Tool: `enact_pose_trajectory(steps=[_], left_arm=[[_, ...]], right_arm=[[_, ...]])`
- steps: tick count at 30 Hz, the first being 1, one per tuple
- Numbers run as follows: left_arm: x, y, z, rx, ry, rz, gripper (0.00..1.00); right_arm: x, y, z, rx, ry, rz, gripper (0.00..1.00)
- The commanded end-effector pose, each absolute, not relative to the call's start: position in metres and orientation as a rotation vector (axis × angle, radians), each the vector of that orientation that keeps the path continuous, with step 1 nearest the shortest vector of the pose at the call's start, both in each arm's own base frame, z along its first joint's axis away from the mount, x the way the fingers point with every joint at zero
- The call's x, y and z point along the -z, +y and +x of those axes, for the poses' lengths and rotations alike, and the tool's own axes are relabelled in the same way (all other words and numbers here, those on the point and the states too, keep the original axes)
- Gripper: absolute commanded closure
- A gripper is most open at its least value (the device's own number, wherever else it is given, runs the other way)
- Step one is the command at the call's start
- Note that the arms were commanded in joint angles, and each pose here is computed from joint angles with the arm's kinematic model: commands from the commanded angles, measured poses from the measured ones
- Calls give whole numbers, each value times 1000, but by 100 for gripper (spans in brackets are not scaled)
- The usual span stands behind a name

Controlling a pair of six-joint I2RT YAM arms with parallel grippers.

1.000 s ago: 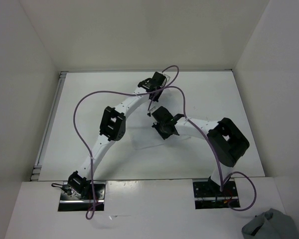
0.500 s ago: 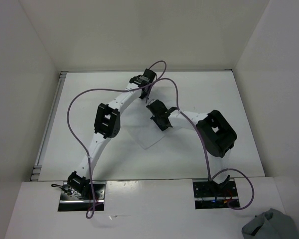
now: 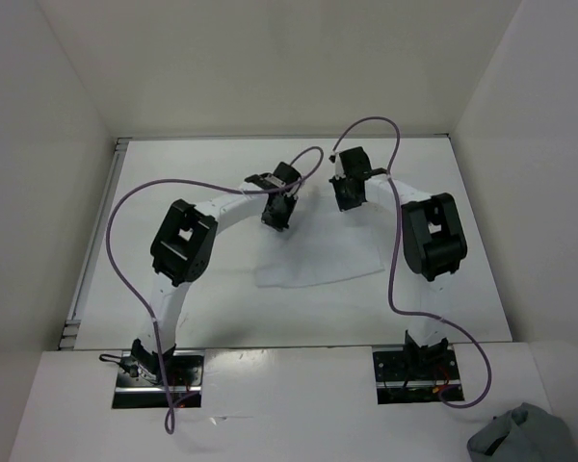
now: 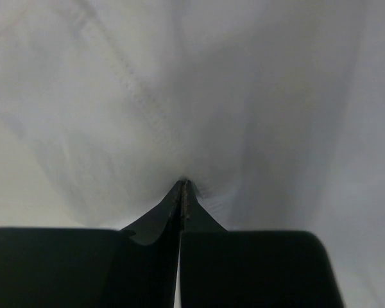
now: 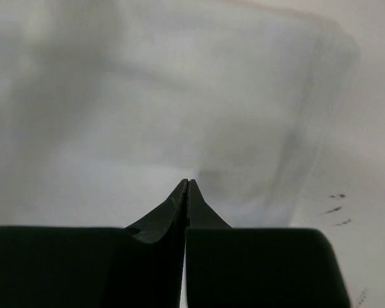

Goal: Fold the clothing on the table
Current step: Fold the skirt

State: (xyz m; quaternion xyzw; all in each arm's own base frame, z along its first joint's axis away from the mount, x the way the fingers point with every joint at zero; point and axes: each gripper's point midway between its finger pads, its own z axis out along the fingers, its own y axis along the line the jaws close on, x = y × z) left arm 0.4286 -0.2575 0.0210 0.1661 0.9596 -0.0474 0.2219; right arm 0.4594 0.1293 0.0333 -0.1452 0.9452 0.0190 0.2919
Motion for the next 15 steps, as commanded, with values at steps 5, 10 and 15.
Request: enact_pose_trajectory(steps=[5, 10, 15], left_arm=[[-16, -325, 308, 301, 2814, 639, 100], [-65, -311, 345, 100, 2677, 570, 94], [-47, -301, 355, -39, 2687, 623, 88]], right_arm=[[-112, 162, 431, -270, 2352, -592, 91], [-117, 154, 372, -258, 2357, -766, 90], [-111, 130, 352, -135, 2369, -808, 95]])
